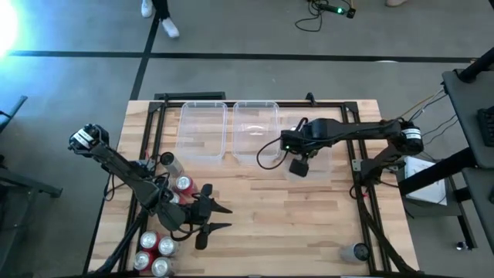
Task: Sort soda cans
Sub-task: Adjust the red-silver soda can in the right transparent bin
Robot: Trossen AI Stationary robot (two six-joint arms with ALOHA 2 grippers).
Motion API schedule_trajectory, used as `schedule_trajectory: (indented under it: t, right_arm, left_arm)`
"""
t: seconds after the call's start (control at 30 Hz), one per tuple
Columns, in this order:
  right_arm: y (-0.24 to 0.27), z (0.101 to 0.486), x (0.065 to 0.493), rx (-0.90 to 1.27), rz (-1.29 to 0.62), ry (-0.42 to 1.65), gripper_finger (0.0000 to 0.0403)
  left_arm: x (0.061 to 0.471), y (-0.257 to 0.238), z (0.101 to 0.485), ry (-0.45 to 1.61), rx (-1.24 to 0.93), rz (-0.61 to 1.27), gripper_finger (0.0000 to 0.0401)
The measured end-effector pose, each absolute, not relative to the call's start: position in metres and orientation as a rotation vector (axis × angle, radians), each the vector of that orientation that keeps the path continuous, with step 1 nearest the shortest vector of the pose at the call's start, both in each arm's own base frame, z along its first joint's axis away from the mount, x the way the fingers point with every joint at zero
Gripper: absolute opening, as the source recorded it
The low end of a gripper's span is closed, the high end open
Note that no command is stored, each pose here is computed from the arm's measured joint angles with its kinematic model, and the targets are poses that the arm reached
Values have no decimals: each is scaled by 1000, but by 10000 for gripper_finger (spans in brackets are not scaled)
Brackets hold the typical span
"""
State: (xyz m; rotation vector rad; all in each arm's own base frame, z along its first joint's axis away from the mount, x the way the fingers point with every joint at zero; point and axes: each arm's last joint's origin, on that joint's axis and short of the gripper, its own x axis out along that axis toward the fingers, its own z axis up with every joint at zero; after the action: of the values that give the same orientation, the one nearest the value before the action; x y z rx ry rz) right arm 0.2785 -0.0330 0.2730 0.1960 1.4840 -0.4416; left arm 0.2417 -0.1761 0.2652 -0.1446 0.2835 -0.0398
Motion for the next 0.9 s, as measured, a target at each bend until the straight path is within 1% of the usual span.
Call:
schedule_trajectory:
  t: [0.07, 0.2, 0.27, 0.37, 0.5, 0.7, 0.9]
  right_arm:
    - [-32, 273, 281, 229, -401, 1456, 337]
    - [-33, 268, 284, 166, -354, 1460, 331]
    - [-32, 267, 284, 148, -288, 1473, 326]
    - [-32, 267, 286, 187, -189, 1465, 314]
    - [-41, 266, 283, 278, -259, 1467, 284]
    - [-39, 267, 283, 604, -382, 1445, 211]
    - [-39, 264, 281, 756, -545, 1433, 144]
  left_arm:
    - [242, -176, 267, 293, -137, -38, 160]
    - [243, -177, 271, 297, -134, -38, 160]
    - [243, -177, 272, 297, -136, -38, 160]
    - [242, -178, 273, 298, -137, -41, 160]
    - [242, -178, 273, 298, -137, -41, 160]
    - [242, -178, 273, 299, -137, -41, 160]
    - [242, -178, 272, 303, -134, -41, 160]
